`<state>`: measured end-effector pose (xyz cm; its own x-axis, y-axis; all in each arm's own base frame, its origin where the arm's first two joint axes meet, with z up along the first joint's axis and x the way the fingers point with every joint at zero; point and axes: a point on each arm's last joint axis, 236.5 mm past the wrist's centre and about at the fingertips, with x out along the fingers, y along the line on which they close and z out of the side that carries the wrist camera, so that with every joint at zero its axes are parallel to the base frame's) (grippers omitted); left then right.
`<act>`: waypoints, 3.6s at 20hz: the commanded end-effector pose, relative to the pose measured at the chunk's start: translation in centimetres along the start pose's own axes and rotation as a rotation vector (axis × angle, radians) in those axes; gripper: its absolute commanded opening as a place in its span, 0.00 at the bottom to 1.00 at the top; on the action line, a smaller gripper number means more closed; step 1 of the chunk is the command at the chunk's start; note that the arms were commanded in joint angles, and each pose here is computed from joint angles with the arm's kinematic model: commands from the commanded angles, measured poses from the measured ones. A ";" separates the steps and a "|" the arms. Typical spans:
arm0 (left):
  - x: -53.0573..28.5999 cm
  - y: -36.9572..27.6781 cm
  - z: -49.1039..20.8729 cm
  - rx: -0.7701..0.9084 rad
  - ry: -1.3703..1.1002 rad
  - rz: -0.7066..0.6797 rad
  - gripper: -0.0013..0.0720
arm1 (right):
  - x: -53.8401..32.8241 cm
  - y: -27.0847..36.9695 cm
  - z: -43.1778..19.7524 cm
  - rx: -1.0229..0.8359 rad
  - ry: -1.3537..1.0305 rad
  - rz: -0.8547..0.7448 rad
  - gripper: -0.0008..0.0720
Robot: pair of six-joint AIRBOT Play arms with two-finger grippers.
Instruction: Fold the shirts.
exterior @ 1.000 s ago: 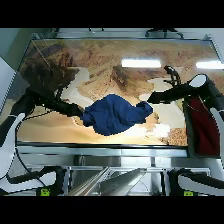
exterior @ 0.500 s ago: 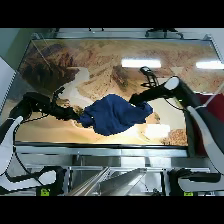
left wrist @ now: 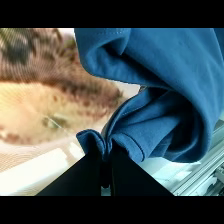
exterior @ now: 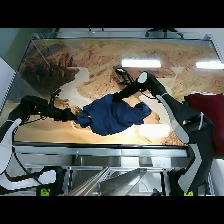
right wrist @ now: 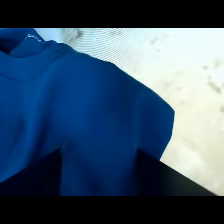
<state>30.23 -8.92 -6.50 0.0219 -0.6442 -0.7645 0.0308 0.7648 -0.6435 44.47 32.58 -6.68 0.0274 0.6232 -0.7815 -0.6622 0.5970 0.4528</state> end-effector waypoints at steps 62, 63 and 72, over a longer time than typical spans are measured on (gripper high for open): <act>5.1 -3.7 -10.4 -0.139 0.311 0.099 0.95 | -24.8 -19.1 -18.6 0.638 -0.054 -0.328 0.54; 5.9 -3.3 -11.0 -0.150 0.307 0.112 0.95 | -23.8 -19.0 -18.4 0.648 -0.055 -0.296 0.54; 8.6 -1.5 -5.6 -0.077 0.032 0.208 0.71 | -16.1 -18.3 -16.3 0.601 -0.023 -0.169 0.54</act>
<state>21.98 -16.29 -11.48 -0.1349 -0.5131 -0.8476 -0.0736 0.8583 -0.5079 43.47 1.59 -7.99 0.1274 0.4911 -0.8617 -0.0811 0.8711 0.4844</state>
